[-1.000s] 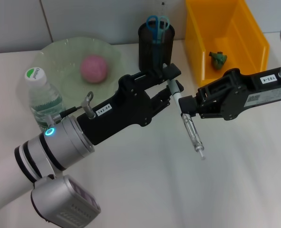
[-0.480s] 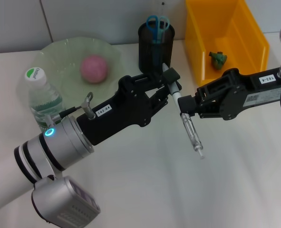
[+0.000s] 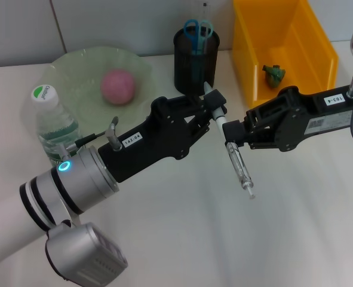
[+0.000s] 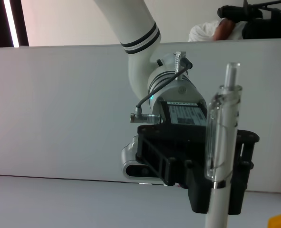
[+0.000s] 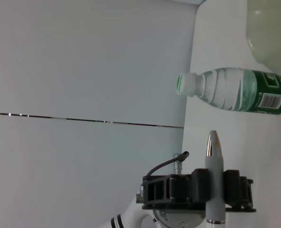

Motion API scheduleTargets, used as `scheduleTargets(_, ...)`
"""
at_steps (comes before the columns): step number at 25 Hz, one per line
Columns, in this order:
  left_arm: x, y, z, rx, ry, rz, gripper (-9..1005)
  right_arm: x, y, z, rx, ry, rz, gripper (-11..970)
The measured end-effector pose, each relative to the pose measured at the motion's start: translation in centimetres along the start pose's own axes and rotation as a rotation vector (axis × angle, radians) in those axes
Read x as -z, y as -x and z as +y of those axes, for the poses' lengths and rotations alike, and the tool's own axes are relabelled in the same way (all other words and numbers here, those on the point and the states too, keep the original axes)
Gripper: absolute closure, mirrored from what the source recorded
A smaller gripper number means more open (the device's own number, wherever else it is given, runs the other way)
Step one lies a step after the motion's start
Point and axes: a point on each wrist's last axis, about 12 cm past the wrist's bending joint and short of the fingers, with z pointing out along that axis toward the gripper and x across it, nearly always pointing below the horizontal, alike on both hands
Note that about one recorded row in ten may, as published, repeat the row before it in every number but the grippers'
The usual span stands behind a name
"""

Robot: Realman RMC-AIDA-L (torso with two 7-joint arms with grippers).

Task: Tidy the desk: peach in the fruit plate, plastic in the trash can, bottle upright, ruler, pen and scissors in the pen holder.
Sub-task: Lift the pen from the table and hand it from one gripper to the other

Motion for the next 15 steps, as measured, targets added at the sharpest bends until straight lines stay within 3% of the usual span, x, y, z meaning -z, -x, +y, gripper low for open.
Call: scheduleTargets(15,0.03,0.18,-0.06,-0.029,0.002,-0.001,849,0.16,0.11,0.12,-0.004,0.002,-0.009,736)
